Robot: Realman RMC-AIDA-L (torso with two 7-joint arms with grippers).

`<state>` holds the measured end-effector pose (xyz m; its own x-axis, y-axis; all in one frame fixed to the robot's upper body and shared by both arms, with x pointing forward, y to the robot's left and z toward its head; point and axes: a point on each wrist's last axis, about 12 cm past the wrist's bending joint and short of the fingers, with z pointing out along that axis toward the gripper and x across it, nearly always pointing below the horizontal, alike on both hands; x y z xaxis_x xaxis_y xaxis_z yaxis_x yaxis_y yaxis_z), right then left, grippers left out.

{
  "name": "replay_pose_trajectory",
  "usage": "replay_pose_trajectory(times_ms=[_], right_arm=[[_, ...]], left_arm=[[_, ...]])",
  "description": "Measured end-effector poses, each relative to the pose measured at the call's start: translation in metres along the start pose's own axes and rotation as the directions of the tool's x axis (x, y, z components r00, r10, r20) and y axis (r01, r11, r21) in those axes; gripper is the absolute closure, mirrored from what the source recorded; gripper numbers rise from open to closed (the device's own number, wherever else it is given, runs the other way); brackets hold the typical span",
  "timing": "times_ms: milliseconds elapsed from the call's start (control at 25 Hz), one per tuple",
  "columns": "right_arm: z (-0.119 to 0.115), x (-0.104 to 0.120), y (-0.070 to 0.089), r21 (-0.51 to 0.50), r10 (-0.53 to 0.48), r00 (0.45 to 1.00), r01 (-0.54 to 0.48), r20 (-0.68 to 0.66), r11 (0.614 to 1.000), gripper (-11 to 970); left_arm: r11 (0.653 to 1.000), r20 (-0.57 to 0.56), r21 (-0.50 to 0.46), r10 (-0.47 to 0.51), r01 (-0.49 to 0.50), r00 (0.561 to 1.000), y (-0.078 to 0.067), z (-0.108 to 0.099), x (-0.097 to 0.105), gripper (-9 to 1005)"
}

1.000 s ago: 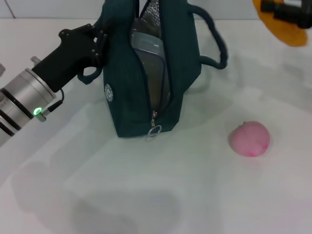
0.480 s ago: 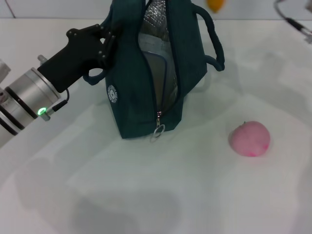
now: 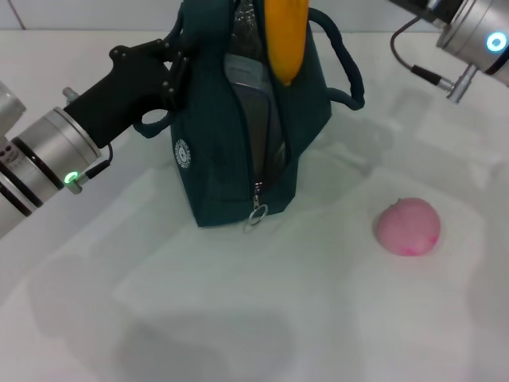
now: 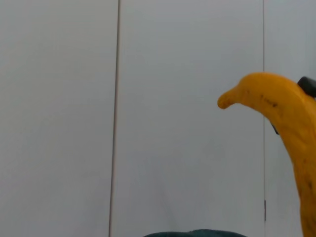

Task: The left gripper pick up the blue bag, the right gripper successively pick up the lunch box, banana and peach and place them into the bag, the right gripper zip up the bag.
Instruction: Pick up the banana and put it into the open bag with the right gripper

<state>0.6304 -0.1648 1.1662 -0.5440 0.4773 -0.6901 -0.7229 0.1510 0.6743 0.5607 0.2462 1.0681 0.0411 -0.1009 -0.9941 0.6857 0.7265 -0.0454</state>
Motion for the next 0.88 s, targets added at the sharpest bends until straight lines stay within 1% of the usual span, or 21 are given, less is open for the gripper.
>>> replay_pose_trajectory(times_ms=[200,360,440,680,880], right_arm=[[0.004,0.005,0.005,-0.048,0.072,0.997,-0.071,0.022,0.996,489],[0.001,0.013,0.001,-0.016,0.086,0.996,-0.086,0.007,0.996,487],[-0.001,0.018,-0.001,0.002,0.072,0.997,-0.072,-0.020,0.997,486],[0.000,0.028,-0.002,0.012,0.016,0.996,-0.015,-0.091,1.000,483],[-0.008,0.039,-0.012,0.087,-0.023,0.995,0.031,-0.093,0.996,481]], left_arm=[[1.000,-0.010,0.010,0.004,-0.004,1.000,-0.003,0.002,0.002,960],[1.000,-0.012,0.016,0.005,-0.005,1.000,-0.004,0.002,0.002,960],[1.000,-0.013,0.021,0.007,-0.007,1.000,-0.004,0.003,0.002,960],[1.000,-0.007,0.026,0.010,-0.009,1.000,-0.004,0.006,0.000,959],[1.000,-0.002,0.028,0.010,-0.010,1.000,-0.004,0.008,-0.001,959]])
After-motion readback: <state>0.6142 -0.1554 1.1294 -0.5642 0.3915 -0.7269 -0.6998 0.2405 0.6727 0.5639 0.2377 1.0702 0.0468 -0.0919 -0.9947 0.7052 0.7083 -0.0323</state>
